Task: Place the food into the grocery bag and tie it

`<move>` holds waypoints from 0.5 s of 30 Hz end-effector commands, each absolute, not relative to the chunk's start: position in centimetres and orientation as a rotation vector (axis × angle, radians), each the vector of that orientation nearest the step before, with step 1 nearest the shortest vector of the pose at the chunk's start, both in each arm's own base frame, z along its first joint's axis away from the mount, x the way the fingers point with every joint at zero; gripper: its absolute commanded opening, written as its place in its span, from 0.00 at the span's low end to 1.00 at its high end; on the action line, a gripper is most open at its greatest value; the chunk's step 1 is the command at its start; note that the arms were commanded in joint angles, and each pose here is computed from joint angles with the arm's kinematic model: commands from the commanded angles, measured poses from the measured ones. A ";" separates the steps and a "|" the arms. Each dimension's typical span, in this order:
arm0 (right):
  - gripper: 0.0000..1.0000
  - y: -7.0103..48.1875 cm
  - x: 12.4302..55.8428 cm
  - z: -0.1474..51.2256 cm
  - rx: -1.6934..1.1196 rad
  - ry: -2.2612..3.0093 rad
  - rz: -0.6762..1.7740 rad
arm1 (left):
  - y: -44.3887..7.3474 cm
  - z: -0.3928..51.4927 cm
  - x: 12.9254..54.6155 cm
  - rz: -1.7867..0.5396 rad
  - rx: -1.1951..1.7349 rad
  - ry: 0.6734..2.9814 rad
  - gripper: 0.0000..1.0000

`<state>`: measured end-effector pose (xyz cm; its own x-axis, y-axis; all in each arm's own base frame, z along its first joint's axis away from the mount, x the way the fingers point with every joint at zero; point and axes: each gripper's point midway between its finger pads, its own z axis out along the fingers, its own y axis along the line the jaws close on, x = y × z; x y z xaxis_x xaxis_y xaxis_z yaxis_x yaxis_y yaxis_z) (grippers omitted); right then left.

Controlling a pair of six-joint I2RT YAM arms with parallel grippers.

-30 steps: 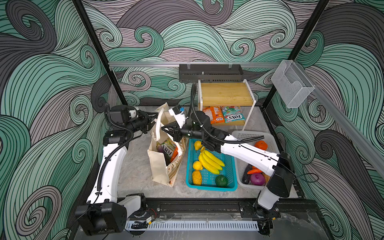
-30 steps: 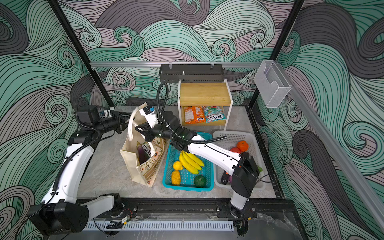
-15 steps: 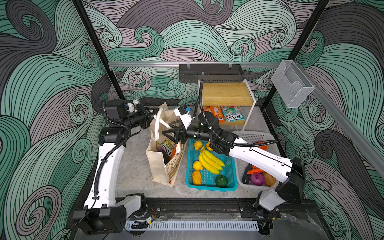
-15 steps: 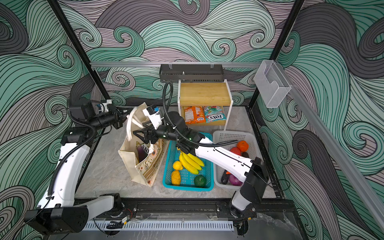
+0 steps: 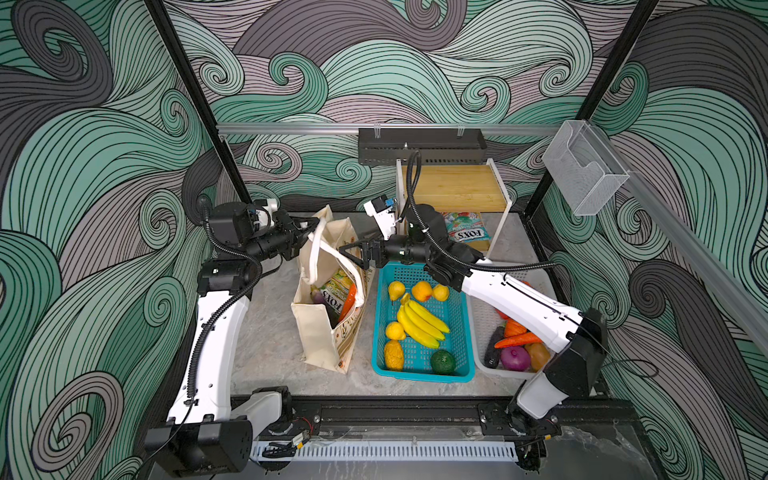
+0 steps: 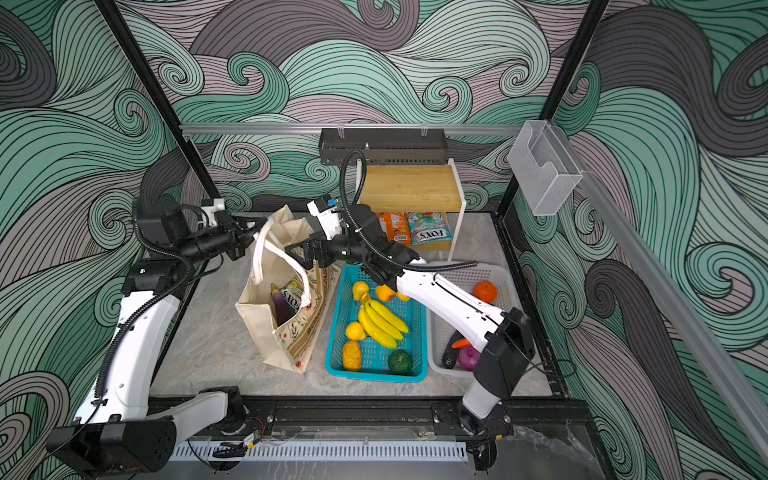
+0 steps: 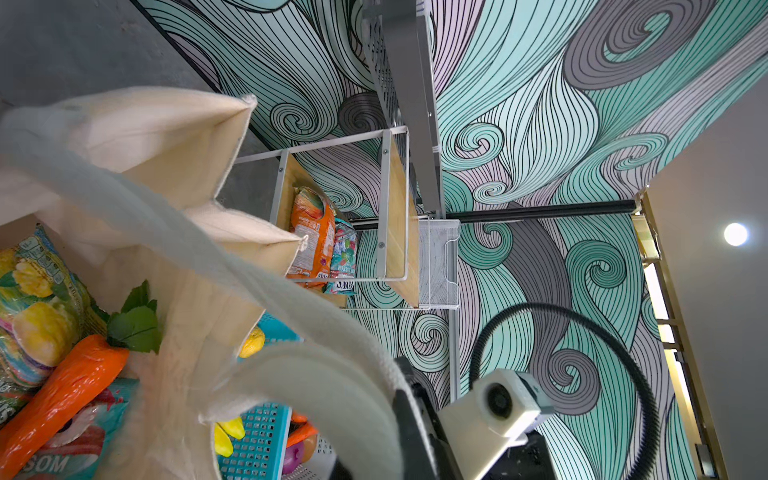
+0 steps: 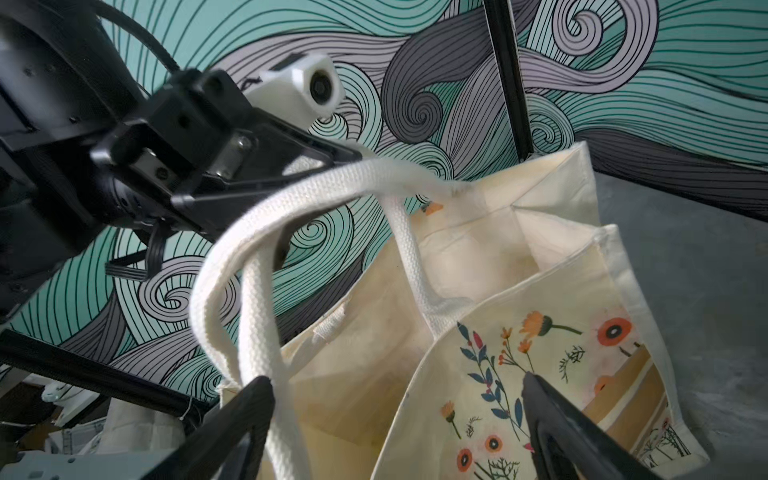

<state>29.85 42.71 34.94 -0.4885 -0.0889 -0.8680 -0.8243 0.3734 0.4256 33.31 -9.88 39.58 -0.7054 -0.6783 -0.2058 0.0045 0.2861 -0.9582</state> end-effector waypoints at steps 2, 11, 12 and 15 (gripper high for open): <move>0.77 44.2 28.6 34.5 -0.957 1.750 1.236 | -10.9 42.0 31.8 -1.484 -0.386 1.898 0.00; 0.60 46.1 25.6 34.7 -1.123 1.566 1.355 | -11.4 43.1 30.8 -1.486 -0.282 1.875 0.00; 0.60 46.2 25.1 34.9 -1.147 1.531 1.361 | -11.5 42.9 30.8 -1.486 -0.277 1.879 0.00; 0.60 47.0 23.8 34.7 -1.231 1.478 1.358 | -11.7 42.7 30.7 -1.507 -0.258 1.874 0.00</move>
<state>26.34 45.96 33.68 -0.3382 -0.1578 -0.9277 -0.9402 0.0996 0.3258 31.69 -11.15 40.62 -0.7476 -0.5960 -0.2932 0.1377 0.2928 -0.9462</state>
